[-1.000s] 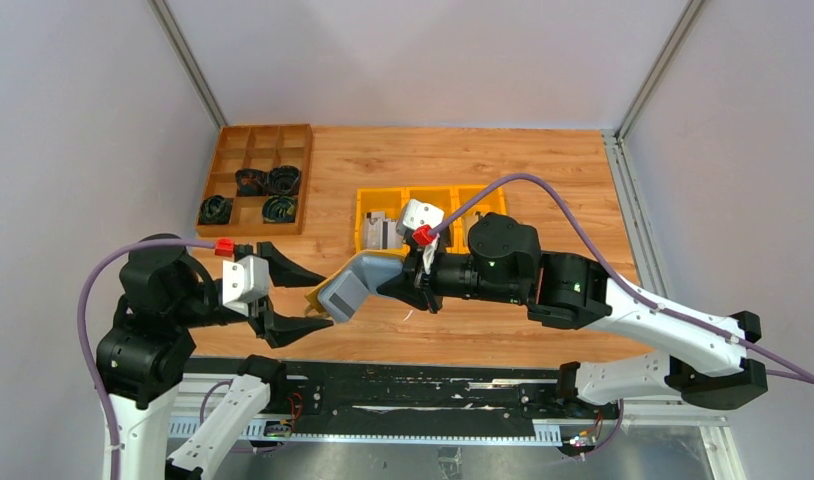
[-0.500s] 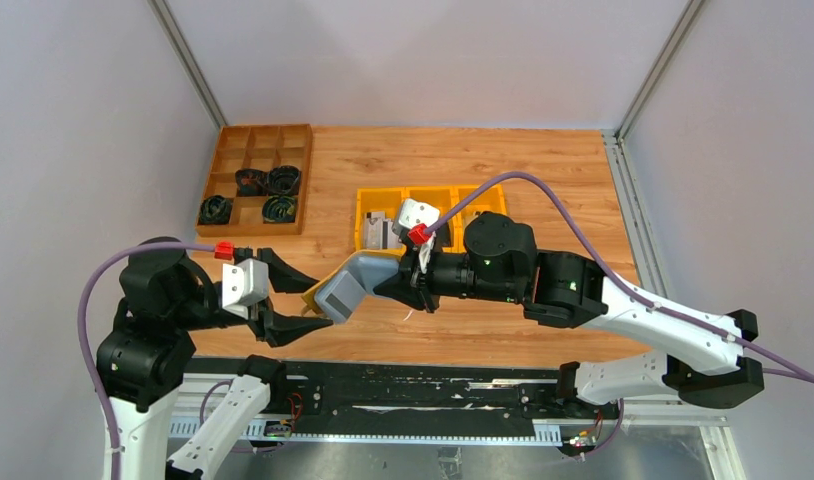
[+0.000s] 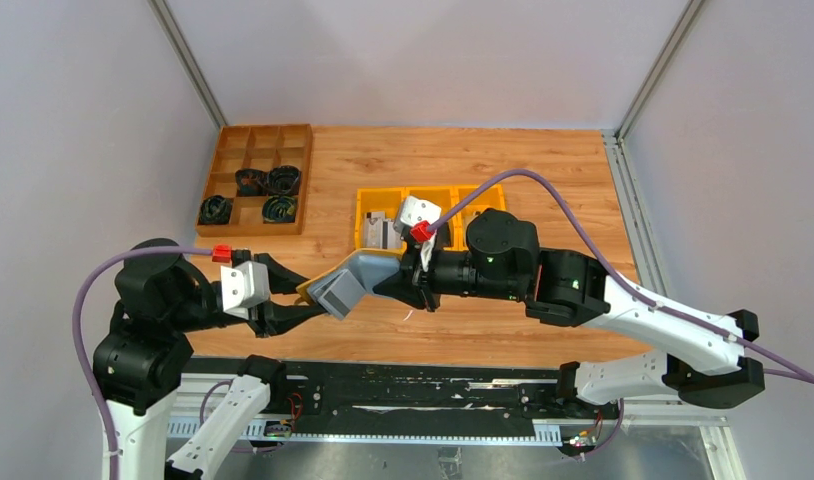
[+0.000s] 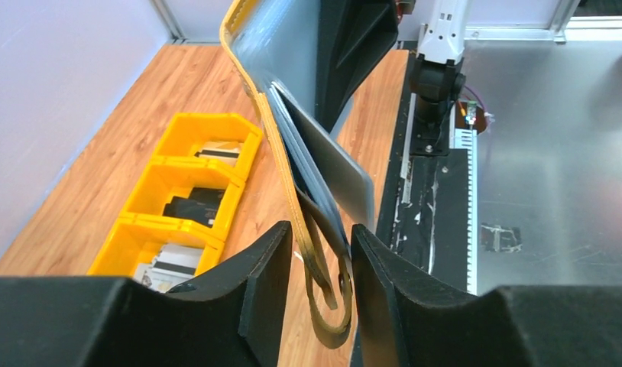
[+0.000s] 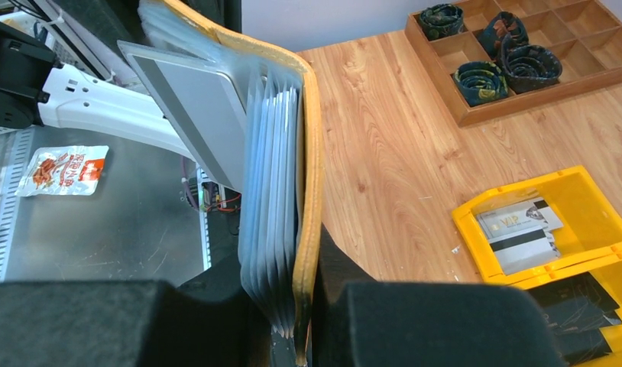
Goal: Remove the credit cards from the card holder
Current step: Remove the credit card from the card holder.
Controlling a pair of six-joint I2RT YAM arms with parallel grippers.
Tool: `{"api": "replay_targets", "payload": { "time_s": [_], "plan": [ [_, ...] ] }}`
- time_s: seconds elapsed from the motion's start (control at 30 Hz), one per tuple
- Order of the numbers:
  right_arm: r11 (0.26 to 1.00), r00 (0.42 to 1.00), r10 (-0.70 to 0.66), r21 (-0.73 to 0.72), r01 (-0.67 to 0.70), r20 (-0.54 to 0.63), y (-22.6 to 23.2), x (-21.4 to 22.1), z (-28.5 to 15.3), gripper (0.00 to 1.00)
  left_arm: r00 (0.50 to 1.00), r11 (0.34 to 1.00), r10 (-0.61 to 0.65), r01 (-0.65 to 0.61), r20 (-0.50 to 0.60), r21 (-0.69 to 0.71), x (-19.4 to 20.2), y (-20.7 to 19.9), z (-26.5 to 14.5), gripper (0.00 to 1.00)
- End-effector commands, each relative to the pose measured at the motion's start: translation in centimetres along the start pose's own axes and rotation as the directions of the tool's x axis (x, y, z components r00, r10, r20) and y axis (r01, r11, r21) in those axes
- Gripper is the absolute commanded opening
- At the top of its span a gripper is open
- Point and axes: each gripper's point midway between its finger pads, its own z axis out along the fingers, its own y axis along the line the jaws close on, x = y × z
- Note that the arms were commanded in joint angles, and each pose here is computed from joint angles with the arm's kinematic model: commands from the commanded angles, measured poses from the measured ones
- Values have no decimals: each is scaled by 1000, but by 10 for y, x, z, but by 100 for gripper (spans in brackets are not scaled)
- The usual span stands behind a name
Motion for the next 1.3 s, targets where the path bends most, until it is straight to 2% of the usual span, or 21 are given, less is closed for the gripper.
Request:
{"api": "replay_targets", "payload": {
  "time_s": [0.0, 0.17, 0.27, 0.43, 0.53, 0.7, 0.73, 0.77, 0.83, 0.87, 1.0, 1.13, 1.27],
  "plan": [
    [998, 998, 10, -62, -5, 68, 10, -23, -5, 0, 999, 997, 51, -52, -16, -49, -1, 10, -2, 42],
    [993, 998, 8, -117, 0, 65, 20, -22, -3, 0, 997, 994, 65, -67, -32, -82, 1, 17, -3, 42],
    [989, 998, 19, -145, -11, 57, 25, -19, 2, 0, 998, 995, 51, -53, -24, -81, -1, 17, -2, 50],
    [975, 997, 42, -219, -27, 62, 37, -17, 10, 0, 1000, 1000, -19, 19, 13, 15, -6, 4, 4, 51],
    [975, 995, 49, -219, -30, 82, 37, -19, 11, 0, 998, 996, -60, 58, 26, 61, -9, -3, 5, 42],
    [977, 986, 94, -203, -64, 138, 27, -19, 11, 1, 998, 998, -54, 54, 10, 17, -4, 4, 4, 19],
    [975, 983, 112, -209, -80, 146, 25, -18, 12, 6, 999, 999, -52, 52, 5, 3, -2, 7, 4, 15],
    [973, 977, 133, -210, -97, 165, 21, -21, 13, 16, 999, 999, -51, 51, -4, -16, 0, 11, 5, 11],
    [971, 974, 168, -198, -136, 154, 10, -8, 21, 44, 998, 995, -52, 49, -34, -91, 6, 26, 4, 5],
    [976, 969, 175, -162, -147, 176, -2, -9, 23, 51, 996, 985, -57, 46, -63, -166, 12, 40, 1, 1],
    [969, 937, 238, 2, -246, 255, -62, -6, 14, 73, 983, 938, -53, -12, -178, -346, 34, 77, -11, 0],
    [961, 934, 213, 112, -253, 288, -94, -12, -5, 78, 941, 907, -125, -20, -314, -421, 67, 98, -21, 0],
    [978, 946, 171, 70, -197, 274, -90, -21, -8, 83, 923, 925, -204, 71, -328, -373, 79, 89, -13, 1]
  ]
}}
